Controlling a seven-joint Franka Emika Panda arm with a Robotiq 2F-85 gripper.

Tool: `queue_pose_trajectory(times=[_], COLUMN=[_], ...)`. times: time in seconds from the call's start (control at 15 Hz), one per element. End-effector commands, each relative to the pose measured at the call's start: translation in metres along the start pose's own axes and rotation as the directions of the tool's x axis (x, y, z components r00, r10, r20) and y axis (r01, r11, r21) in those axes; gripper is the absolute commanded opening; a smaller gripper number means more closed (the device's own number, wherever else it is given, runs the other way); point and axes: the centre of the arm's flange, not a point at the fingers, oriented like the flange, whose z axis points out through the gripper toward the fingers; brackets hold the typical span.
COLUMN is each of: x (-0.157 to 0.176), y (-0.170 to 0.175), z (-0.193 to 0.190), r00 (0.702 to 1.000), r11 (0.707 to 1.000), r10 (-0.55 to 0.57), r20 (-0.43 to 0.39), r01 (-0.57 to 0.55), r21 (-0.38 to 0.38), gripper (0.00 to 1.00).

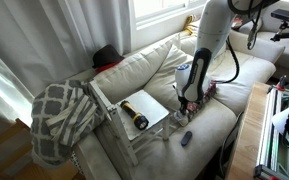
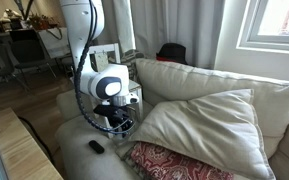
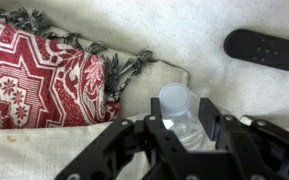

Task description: Put the flashlight on it's side then put the bottle onto the chair

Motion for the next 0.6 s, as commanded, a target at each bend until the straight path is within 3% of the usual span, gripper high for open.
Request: queue_pose_trajectory(times=[0.0,0.2,0.27,0.33,0.53], x=[0.0,0.013,0.014,0.014,-0.003], y=[-0.005,-0.015,-0.014,-0.014,-0.011], z=[-0.01,0.004,0.006,0.008,0.025], r00=[0.995,0.994,0.995,0.996,0.999], r11=[0.998,0.998,0.998,0.999,0.997], r10=[-0.047,-0.063,-0.055,-0.052,-0.038], r20=[0.083,0.091,0.082,0.068,0.029], r01=[0.051,0.065,0.056,0.053,0.036], r21=[-0.043,-0.017,-0.012,-0.004,0.065], gripper=[0.18,0.18,0.53,0.69,0.89])
